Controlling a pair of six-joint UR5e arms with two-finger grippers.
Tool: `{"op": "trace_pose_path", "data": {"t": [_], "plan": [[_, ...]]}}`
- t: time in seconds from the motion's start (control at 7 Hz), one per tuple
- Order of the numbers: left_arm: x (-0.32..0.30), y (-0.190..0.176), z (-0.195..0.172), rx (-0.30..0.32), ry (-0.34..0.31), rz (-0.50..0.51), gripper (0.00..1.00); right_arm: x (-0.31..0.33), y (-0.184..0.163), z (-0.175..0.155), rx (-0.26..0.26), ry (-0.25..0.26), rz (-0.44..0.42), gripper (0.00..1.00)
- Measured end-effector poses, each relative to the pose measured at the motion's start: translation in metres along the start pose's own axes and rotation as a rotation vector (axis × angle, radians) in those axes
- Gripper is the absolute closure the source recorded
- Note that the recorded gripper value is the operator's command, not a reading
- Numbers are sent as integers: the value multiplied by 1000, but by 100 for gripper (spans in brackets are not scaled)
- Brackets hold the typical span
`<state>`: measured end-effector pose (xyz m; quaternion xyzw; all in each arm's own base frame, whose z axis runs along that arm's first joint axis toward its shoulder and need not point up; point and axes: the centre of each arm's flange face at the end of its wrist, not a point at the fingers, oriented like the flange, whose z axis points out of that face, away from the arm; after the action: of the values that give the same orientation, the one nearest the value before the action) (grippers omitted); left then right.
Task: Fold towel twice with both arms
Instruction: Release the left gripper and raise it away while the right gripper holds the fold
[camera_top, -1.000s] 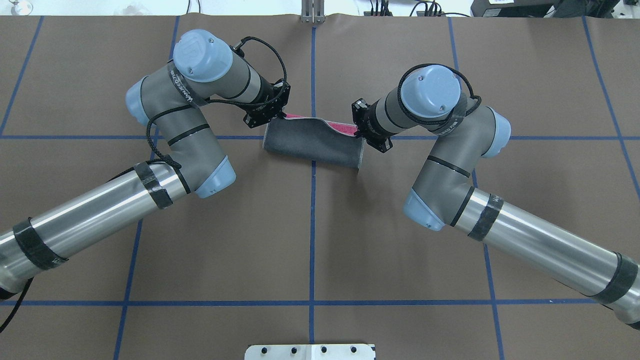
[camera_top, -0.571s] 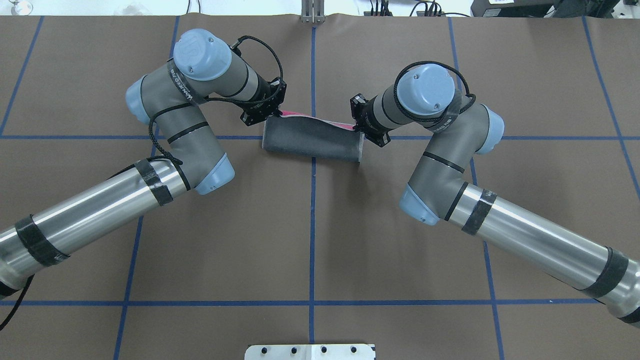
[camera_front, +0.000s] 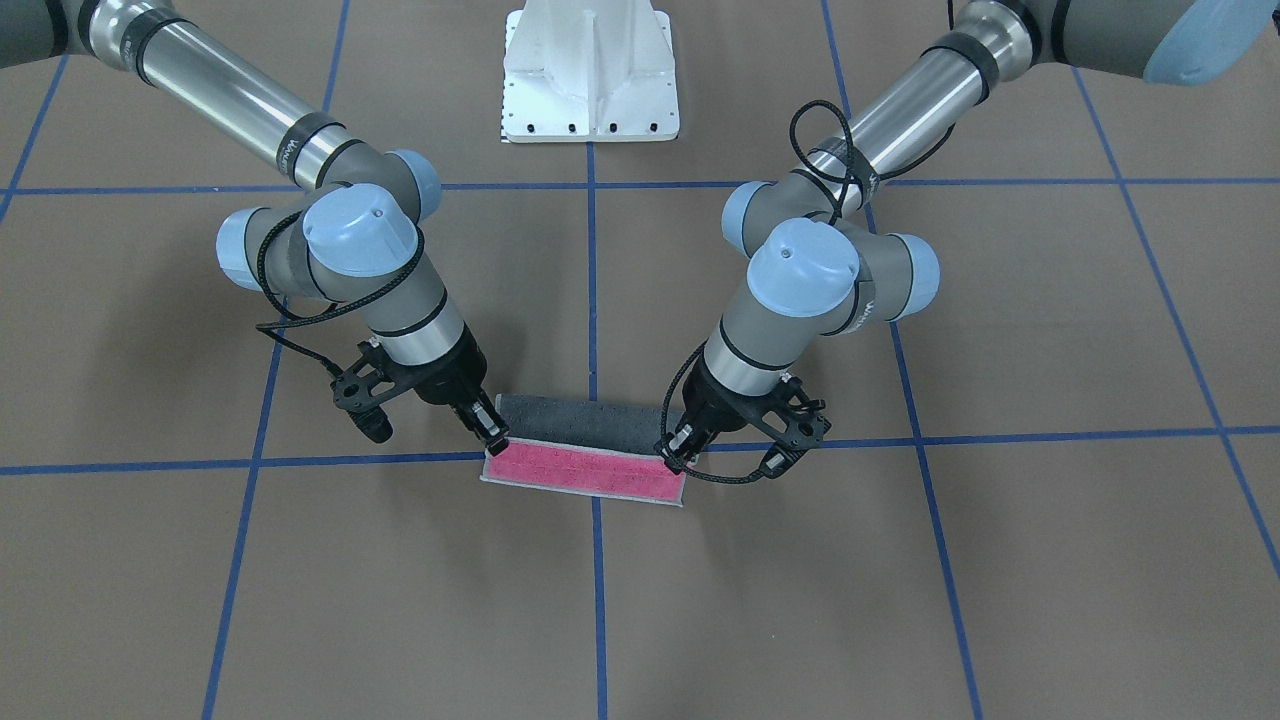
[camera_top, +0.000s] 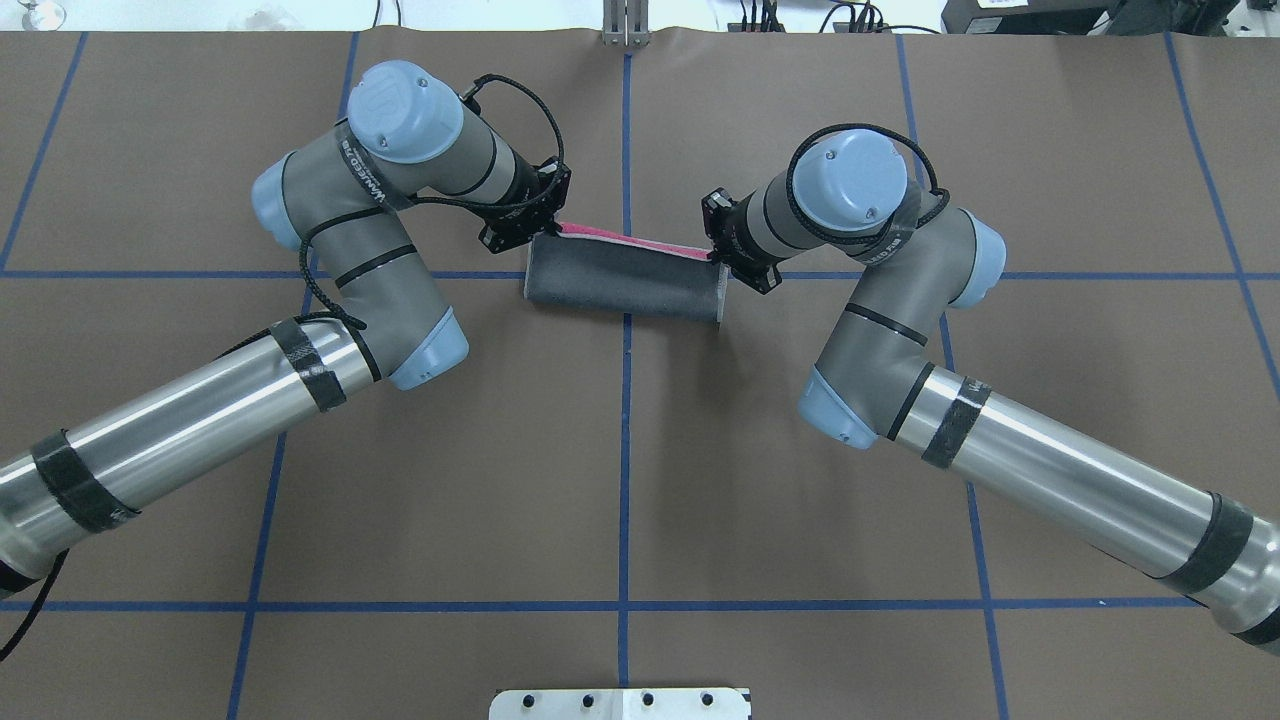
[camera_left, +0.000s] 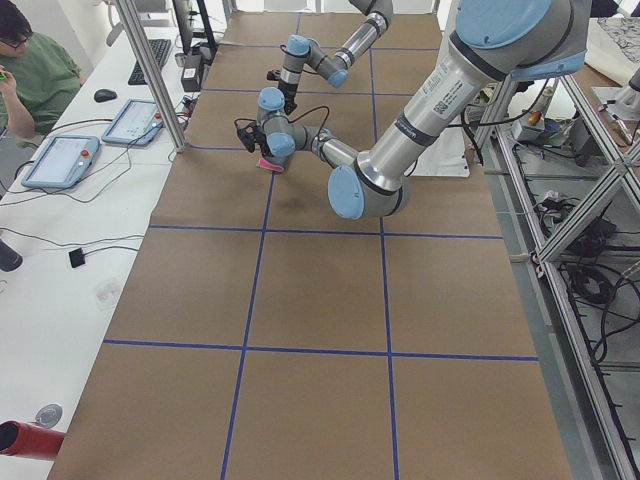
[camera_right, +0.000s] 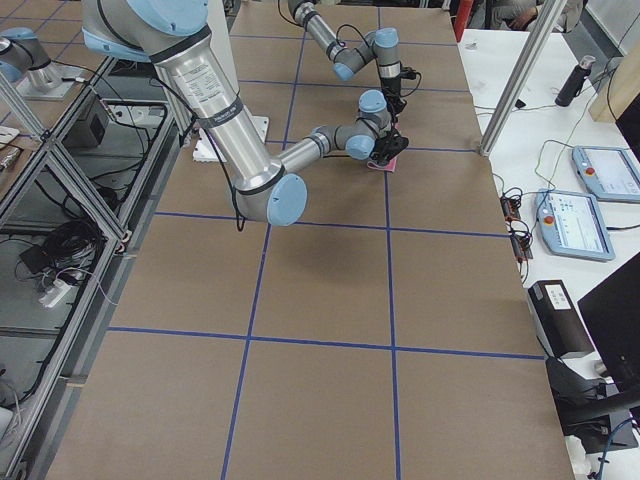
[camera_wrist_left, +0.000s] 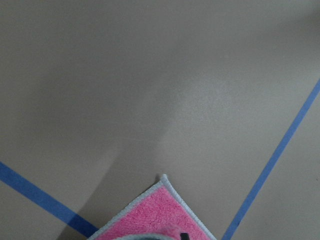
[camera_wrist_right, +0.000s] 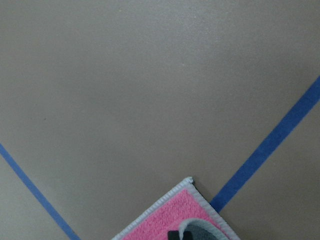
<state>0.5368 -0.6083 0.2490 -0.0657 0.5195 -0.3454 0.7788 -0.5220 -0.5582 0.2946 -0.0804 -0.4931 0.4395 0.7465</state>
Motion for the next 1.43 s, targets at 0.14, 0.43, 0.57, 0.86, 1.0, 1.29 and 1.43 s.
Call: {"op": "trace_pose_path", "data": {"t": [0.14, 0.43, 0.57, 0.86, 1.0, 1.29, 1.43], "plan": [[1, 0, 0, 0, 0, -1, 68, -1, 1, 0, -1, -1, 0, 86], [3, 3, 0, -2, 3, -1, 0, -4, 3, -2, -5, -6, -2, 2], [5, 5, -1, -5, 5, 0, 0, -6, 5, -3, -6, -8, -3, 2], [8, 7, -2, -7, 8, -2, 0, -5, 3, -2, -4, -7, -1, 2], [8, 7, -2, -6, 8, -3, 0, -5, 0, -2, -1, -5, 1, 1], [18, 0, -12, 0, 22, -5, 0, -8, -3, -5, -3, -8, -13, 1], [25, -15, -26, -2, 28, -7, 0, -9, -2, -8, -9, -9, -53, 1]]}}
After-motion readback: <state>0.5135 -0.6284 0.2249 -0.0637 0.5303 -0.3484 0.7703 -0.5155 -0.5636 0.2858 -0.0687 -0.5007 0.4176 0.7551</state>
